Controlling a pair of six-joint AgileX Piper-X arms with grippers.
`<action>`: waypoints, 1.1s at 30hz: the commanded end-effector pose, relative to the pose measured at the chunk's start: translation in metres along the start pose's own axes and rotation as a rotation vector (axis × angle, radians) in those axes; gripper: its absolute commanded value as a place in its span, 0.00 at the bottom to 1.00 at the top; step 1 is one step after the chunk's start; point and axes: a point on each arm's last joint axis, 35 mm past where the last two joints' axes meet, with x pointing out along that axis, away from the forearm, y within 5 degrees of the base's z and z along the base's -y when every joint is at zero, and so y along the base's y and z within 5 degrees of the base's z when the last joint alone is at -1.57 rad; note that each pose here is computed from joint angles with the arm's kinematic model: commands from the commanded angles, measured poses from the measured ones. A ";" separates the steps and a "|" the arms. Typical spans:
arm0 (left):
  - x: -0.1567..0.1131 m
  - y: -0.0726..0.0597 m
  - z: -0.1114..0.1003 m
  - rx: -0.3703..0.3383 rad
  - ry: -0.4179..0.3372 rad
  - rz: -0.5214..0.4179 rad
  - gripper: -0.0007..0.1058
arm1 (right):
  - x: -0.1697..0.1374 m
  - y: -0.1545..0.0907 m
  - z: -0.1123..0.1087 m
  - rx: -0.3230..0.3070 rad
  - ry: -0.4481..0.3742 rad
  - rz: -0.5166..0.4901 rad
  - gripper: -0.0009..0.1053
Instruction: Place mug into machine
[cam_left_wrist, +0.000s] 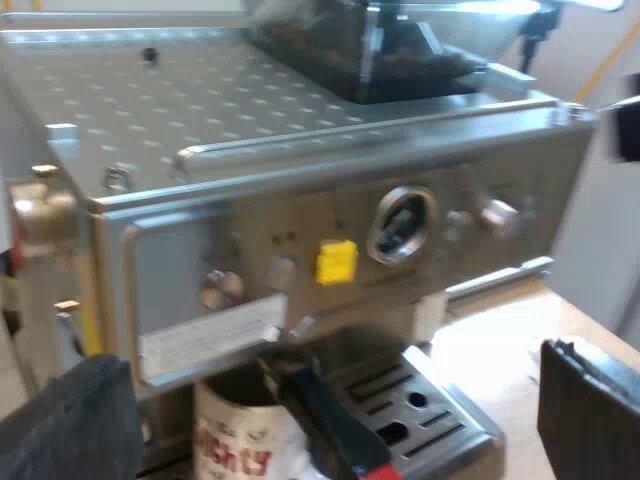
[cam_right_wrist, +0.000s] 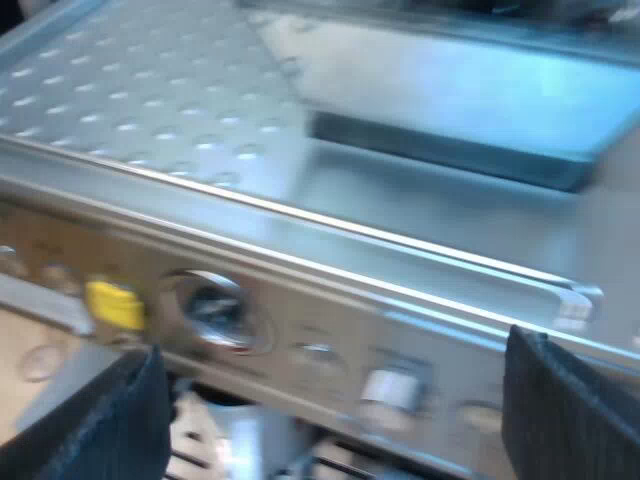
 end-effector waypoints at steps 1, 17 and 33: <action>0.006 0.000 0.023 -0.022 -0.038 0.077 0.77 | -0.021 -0.030 -0.002 0.013 0.020 -0.063 0.67; -0.011 0.021 0.052 -0.071 -0.099 0.328 0.77 | -0.097 -0.131 -0.047 0.158 0.192 -0.401 0.67; -0.089 -0.022 0.009 0.089 -0.124 0.251 0.77 | -0.225 -0.102 -0.064 0.142 -0.096 -0.624 0.67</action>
